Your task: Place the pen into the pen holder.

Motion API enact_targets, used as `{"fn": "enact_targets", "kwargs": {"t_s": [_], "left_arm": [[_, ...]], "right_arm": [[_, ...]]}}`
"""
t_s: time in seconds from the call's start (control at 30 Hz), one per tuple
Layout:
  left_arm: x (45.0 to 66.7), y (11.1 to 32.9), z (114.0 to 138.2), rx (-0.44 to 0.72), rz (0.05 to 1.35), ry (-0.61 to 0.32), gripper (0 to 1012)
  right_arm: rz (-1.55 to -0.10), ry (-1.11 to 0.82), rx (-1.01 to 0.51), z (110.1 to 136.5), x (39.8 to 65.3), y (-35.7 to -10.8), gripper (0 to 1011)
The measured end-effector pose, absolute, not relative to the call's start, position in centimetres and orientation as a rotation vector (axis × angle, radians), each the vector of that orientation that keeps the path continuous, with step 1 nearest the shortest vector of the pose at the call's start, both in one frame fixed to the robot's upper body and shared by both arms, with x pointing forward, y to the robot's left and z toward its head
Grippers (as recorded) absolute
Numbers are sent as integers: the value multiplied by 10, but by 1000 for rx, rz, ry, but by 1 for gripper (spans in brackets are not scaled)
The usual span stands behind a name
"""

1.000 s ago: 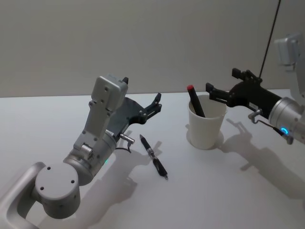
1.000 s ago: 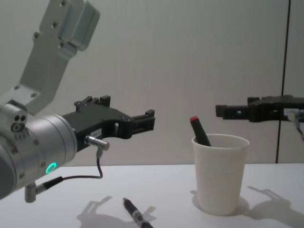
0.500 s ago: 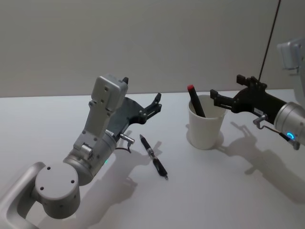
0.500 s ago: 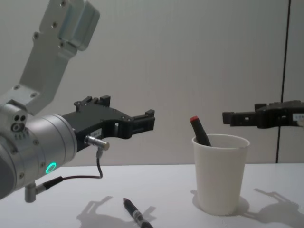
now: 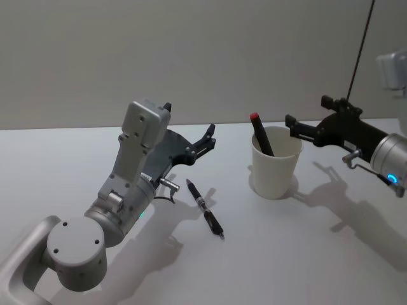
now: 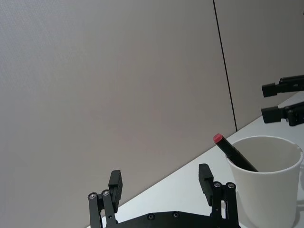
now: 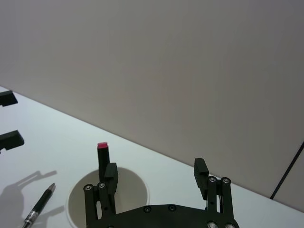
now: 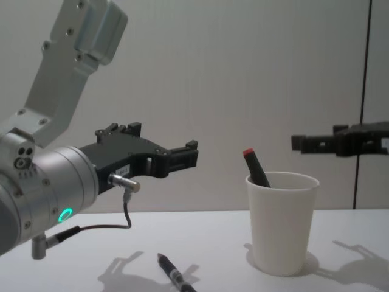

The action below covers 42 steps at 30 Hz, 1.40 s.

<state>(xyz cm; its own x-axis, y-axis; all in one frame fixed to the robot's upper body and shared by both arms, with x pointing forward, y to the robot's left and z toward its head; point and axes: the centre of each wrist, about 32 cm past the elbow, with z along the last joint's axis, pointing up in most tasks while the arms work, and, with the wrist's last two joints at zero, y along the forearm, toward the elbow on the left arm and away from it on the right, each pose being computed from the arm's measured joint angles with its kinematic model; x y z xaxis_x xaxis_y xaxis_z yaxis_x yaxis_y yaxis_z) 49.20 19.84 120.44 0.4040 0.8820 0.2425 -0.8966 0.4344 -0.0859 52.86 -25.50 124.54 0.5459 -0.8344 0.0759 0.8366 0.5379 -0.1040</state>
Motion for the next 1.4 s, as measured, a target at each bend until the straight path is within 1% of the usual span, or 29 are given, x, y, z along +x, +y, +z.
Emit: {"fn": "enact_targets", "kwargs": {"t_s": [0.23, 0.43, 0.63, 0.8, 1.03, 1.4], "left_arm": [[492, 198, 1204, 61, 1124, -268, 1001], [492, 198, 1204, 61, 1124, -268, 1001], [492, 198, 1204, 61, 1124, -268, 1001], [492, 198, 1204, 61, 1124, -268, 1001], [492, 198, 1204, 61, 1124, -268, 1001], [492, 198, 1204, 61, 1123, -267, 1001]], "right_arm": [[-1045, -48, -81, 1248, 529, -262, 1002], [-1127, -75, -17, 1250, 529, -273, 1002], [-1209, -88, 8, 1251, 528, -284, 1001], [-1272, -86, -3, 1249, 526, -292, 1001], [-1365, -73, -66, 1244, 524, -306, 1002], [-1427, -66, -110, 1240, 523, -315, 1001]]}}
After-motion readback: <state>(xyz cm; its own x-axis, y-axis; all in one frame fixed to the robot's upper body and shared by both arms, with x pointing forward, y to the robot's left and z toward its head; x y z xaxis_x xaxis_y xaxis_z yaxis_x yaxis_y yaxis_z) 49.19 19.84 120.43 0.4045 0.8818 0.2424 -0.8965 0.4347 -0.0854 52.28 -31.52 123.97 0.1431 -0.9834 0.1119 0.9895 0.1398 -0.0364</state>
